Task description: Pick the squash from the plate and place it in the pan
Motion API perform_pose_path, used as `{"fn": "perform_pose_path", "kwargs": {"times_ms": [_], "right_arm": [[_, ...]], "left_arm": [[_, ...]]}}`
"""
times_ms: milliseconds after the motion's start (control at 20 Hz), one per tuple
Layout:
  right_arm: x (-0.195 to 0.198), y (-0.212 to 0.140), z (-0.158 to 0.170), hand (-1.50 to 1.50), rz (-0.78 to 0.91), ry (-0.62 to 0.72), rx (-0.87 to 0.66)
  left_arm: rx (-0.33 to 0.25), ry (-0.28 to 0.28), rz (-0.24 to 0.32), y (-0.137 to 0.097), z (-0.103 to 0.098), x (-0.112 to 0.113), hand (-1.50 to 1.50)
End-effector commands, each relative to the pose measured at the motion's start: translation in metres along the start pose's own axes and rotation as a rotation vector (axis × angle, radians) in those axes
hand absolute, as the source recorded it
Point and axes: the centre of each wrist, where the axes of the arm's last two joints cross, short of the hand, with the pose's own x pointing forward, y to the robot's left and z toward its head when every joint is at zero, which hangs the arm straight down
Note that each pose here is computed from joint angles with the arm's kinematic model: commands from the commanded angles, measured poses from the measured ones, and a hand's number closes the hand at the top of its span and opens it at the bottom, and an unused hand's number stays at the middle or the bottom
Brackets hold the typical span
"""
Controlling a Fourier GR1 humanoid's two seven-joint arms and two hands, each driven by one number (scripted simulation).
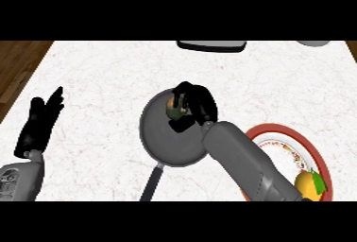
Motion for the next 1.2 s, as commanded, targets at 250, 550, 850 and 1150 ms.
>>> {"fn": "perform_pose_path", "kwargs": {"times_ms": [250,550,850,1150], "right_arm": [[-0.01,0.008,-0.003,-1.5,-0.122,0.011,0.031],[-0.011,0.014,0.005,-1.5,-0.255,-0.038,-0.086],[-0.004,0.003,-0.006,-1.5,-0.352,-0.066,-0.217],[-0.012,-0.01,-0.018,-1.5,-0.426,0.008,-0.298]], "left_arm": [[-0.034,-0.03,-0.01,-0.017,-0.008,0.013,0.0],[-0.05,-0.035,0.003,-0.017,-0.003,0.009,0.0],[0.005,-0.013,-0.006,-0.015,0.001,-0.004,0.0],[0.014,0.033,0.008,0.005,0.015,-0.022,0.0]]}}
